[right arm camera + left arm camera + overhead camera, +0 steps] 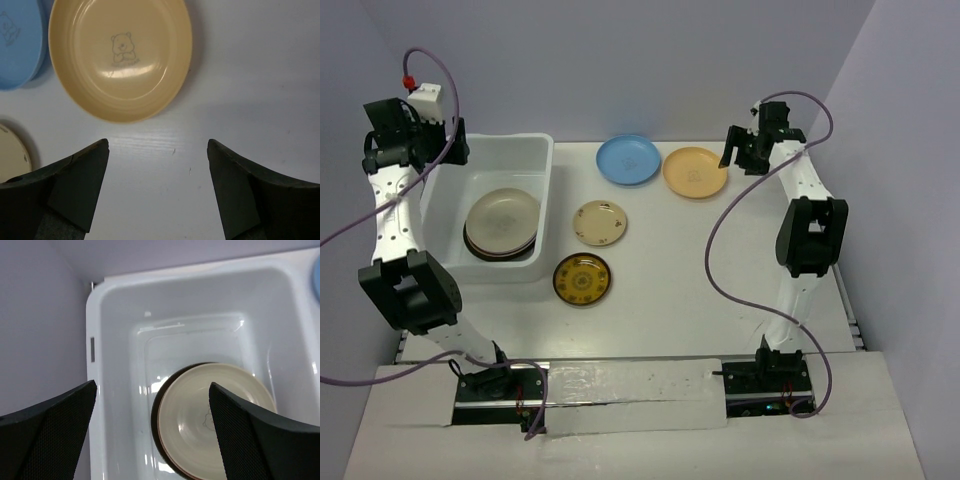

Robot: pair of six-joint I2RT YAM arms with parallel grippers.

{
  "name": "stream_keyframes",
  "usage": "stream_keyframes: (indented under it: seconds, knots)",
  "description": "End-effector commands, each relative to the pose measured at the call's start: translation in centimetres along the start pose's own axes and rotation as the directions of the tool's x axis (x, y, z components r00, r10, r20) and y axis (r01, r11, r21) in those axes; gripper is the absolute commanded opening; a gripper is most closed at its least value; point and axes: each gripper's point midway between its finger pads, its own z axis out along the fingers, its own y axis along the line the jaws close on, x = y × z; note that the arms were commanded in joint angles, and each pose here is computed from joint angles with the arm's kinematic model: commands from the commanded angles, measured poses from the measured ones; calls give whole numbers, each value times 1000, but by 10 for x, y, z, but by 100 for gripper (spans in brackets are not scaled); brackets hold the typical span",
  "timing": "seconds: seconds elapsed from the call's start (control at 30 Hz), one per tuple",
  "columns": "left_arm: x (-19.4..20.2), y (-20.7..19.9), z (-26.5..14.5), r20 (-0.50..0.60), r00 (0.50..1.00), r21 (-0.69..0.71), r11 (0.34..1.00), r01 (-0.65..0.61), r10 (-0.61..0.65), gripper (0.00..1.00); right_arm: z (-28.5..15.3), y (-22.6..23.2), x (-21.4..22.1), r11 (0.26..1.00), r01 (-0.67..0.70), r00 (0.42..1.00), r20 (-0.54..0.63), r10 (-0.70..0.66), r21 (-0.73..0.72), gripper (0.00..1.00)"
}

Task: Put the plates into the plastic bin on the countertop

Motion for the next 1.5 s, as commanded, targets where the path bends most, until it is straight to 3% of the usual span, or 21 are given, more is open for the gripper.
stream_keyframes:
  seconds: [0.0,0.3,0.57,0.8,1.07,1.1,1.23,1.37,1.47]
  knots:
    - [-30,-21,-17,91,995,-4,1000,-31,31,99,20,-8,-24,995,-88,995,51,86,56,80]
    - [-58,-46,-47,186,982,22,999,-27,22,99,65,-29,-23,984,-126,992,45,121,129,70]
    - [-59,-51,-50,178,984,43,999,-27,19,99,101,-29,-1,983,-157,987,-18,160,97,52]
    - [-55,-50,-48,164,986,44,999,-25,18,99,111,-27,2,981,-167,985,-31,171,102,46]
    - [-53,-49,-46,147,989,39,999,-23,17,99,114,-24,5,979,-168,984,-38,174,119,0]
    - [-53,-48,-46,146,989,36,999,-26,21,99,114,-24,7,979,-167,984,-42,173,119,0]
    - [-51,-51,-45,132,991,52,998,-17,10,99,108,-29,15,979,-156,984,-70,166,133,0]
    - [-55,-58,-50,139,990,94,996,-1,-12,99,63,-26,-1,981,-189,981,-39,190,33,0]
    - [-60,-74,-57,158,986,201,979,23,-55,99,16,-22,-20,983,-173,985,14,174,-56,0]
